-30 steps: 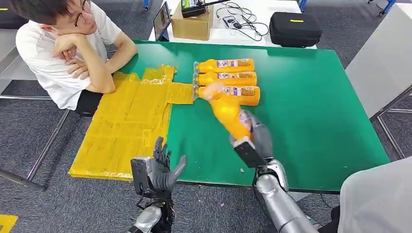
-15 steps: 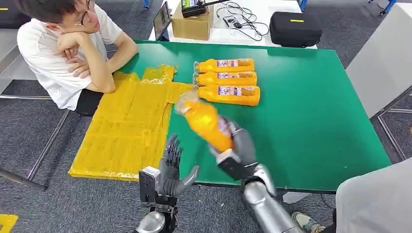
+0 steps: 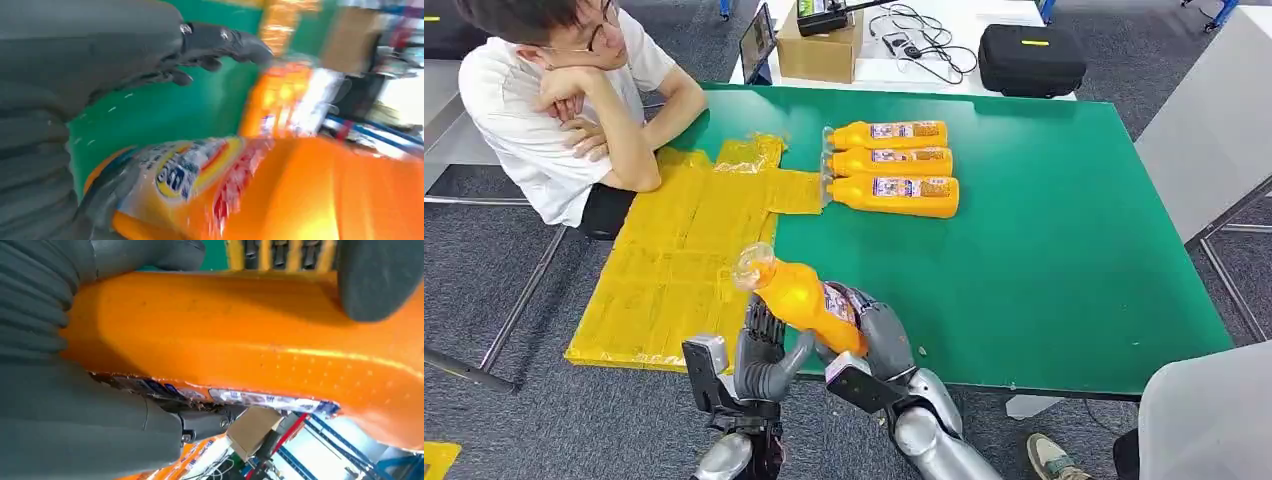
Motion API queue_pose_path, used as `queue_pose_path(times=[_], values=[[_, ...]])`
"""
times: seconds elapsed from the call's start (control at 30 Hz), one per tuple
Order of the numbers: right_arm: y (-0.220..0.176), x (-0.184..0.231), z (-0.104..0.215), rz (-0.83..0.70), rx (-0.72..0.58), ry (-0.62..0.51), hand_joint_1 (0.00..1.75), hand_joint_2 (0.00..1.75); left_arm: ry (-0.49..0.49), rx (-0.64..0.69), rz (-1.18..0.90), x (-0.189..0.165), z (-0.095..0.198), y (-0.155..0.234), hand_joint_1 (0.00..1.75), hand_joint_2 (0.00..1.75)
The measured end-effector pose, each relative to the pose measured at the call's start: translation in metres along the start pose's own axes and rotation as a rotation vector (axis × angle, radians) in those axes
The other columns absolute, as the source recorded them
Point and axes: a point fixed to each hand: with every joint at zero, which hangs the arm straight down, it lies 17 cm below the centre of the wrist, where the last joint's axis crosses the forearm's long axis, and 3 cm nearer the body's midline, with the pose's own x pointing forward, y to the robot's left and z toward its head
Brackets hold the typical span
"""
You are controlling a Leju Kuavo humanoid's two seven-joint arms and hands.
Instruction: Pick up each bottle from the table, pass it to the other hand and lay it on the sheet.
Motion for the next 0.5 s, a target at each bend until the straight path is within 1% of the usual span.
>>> queue_pose_path(times=[0.07,0.3,0.4,0.5], values=[[0.006,-0.001,0.001,-0.001,0.021,0.008,1.75,1.75,0.016,-0.001,0.025,-0.001,0.0,0.0,0.0,1.75],[0.014,-0.001,0.001,-0.004,0.056,0.015,1.75,1.75,0.014,0.005,0.035,0.002,-0.001,0.003,0.0,1.75],[0.016,-0.004,0.002,0.015,0.071,0.02,1.75,1.75,0.057,0.018,0.064,-0.004,-0.001,0.006,0.0,1.75],[0.02,-0.005,0.003,0.015,0.096,0.02,1.75,1.75,0.078,-0.014,0.1,-0.007,0.0,0.001,0.0,1.75]])
